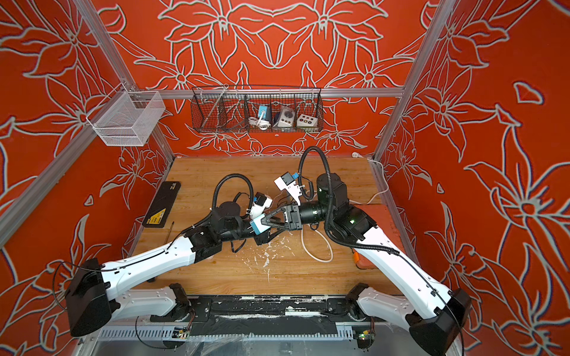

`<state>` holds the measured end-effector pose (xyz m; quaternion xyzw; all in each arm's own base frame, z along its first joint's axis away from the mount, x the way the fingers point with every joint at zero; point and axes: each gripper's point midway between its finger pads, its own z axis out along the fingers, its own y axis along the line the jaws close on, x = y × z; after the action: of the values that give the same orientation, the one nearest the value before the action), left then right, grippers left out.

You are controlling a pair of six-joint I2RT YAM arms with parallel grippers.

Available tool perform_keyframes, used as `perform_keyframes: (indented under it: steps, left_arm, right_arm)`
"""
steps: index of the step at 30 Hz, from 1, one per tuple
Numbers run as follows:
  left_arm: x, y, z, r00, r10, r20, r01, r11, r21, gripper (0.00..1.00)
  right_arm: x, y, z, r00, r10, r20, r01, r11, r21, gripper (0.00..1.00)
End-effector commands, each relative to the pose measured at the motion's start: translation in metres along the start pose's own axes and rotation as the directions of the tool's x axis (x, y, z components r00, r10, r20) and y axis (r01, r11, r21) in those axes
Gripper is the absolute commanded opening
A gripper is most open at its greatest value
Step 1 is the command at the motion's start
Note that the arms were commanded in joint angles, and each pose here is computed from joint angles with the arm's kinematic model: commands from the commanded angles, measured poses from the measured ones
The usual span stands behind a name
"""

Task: Charge the bluetooth headset
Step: Adjust the charging cable at the plug.

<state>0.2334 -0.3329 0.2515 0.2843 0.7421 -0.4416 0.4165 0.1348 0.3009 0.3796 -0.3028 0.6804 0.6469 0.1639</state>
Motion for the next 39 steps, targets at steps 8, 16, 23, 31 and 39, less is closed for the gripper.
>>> perform_keyframes:
  steps: [8, 16, 23, 31, 39]
  left_arm:
    - [-0.01, -0.024, 0.009, 0.998, 0.067, 0.014, -0.069, 0.99, 0.124, 0.62]
    - [-0.01, -0.022, 0.027, 0.996, 0.087, 0.02, -0.088, 0.992, 0.09, 0.59]
    - [-0.011, -0.019, 0.041, 0.998, 0.059, 0.0, -0.058, 0.994, 0.094, 0.31]
    - [-0.01, -0.02, 0.045, 0.999, 0.053, -0.004, -0.053, 0.993, 0.102, 0.25]
    - [-0.006, -0.02, 0.043, 0.998, 0.051, -0.037, -0.048, 0.994, 0.095, 0.0]
  right_arm:
    - [-0.002, 0.016, -0.005, 0.999, -0.039, 0.017, 0.04, 0.998, -0.048, 0.09]
    - [-0.005, 0.021, -0.005, 0.999, -0.039, 0.028, 0.041, 0.997, -0.07, 0.09]
    - [-0.003, 0.023, -0.007, 0.998, -0.046, 0.034, 0.048, 0.996, -0.07, 0.09]
    - [-0.002, 0.026, -0.008, 0.998, -0.053, 0.034, 0.056, 0.996, -0.076, 0.09]
    - [-0.001, 0.023, -0.008, 0.998, -0.06, 0.032, 0.061, 0.996, -0.059, 0.09]
